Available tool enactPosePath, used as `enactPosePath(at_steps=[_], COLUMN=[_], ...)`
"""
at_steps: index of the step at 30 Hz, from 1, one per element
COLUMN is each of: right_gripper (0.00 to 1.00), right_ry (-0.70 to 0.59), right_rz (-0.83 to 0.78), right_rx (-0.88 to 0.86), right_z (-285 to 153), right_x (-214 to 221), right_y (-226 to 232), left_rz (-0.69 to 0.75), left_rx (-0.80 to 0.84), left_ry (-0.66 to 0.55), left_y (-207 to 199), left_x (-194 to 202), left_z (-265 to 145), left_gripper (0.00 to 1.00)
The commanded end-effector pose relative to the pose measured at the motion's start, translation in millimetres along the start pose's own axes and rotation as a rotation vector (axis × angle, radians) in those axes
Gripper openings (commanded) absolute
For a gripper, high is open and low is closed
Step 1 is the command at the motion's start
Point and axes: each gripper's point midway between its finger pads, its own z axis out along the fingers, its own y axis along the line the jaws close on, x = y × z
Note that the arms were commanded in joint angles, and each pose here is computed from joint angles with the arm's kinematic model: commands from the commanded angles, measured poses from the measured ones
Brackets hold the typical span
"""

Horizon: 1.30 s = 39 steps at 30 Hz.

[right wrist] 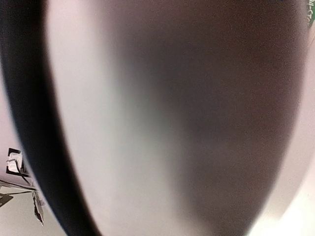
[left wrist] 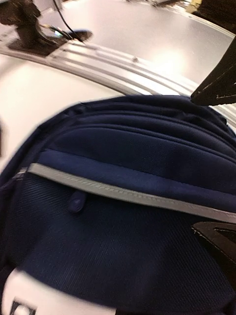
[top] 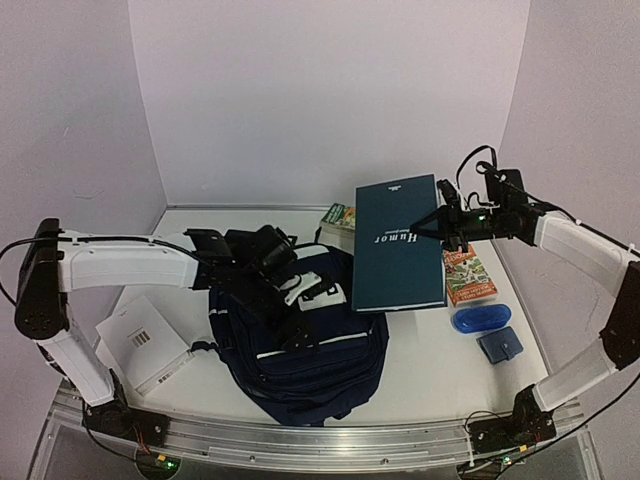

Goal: Pack the student bag
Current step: Pick up the book from the student bag, then place the book in the student bag.

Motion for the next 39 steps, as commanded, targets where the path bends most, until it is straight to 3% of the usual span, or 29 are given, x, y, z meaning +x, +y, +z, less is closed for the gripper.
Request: enactPosePath(at_steps=[1, 8, 13, 16, 18, 21, 27, 35, 39], right_gripper=[0.14, 0.12, 0.07, 0.06, 0.04, 0.01, 0.00, 0.00, 0.00], right_ry=[0.023, 0.050, 0.058, 0.044, 0.028, 0.002, -0.046, -0.107, -0.076], right_rz=[0.032, 0.055, 0.073, 0.067, 0.063, 0.056, 0.035, 0.036, 0.062], right_rx=[-0.042, -0.081, -0.091, -0.086, -0.081, -0.077, -0.080, -0.055, -0.079], right_z=[-17.1, -27.3, -31.0, -34.1, -37.2, -42.7, -54.3, -68.3, -65.9], right_x=[20.1, 43.3, 49.3, 45.7, 40.5, 30.4, 8.0, -11.8, 0.0], right_y=[12.7, 23.1, 25.5, 26.6, 26.7, 27.6, 33.7, 32.7, 30.3], left_rz=[0.062, 0.098, 0.146, 0.160, 0.153, 0.129, 0.101, -0.179, -0.223], left_rx=[-0.044, -0.203, -0.320, -0.356, -0.354, -0.266, -0.145, -0.039, -0.031], left_ry=[0.111, 0.190, 0.197, 0.186, 0.171, 0.119, -0.022, -0.317, -0.439], left_y=[-3.2, 20.4, 33.4, 35.1, 32.3, 12.4, -15.7, 23.2, 37.7], left_x=[13.4, 21.2, 15.6, 10.2, 5.7, -4.8, -37.6, -115.7, -152.4], left_z=[26.7, 53.2, 57.6, 55.9, 52.8, 46.9, 35.3, -13.4, -42.7], left_gripper=[0.80, 0.68, 0.49, 0.31, 0.14, 0.01, 0.00, 0.00, 0.00])
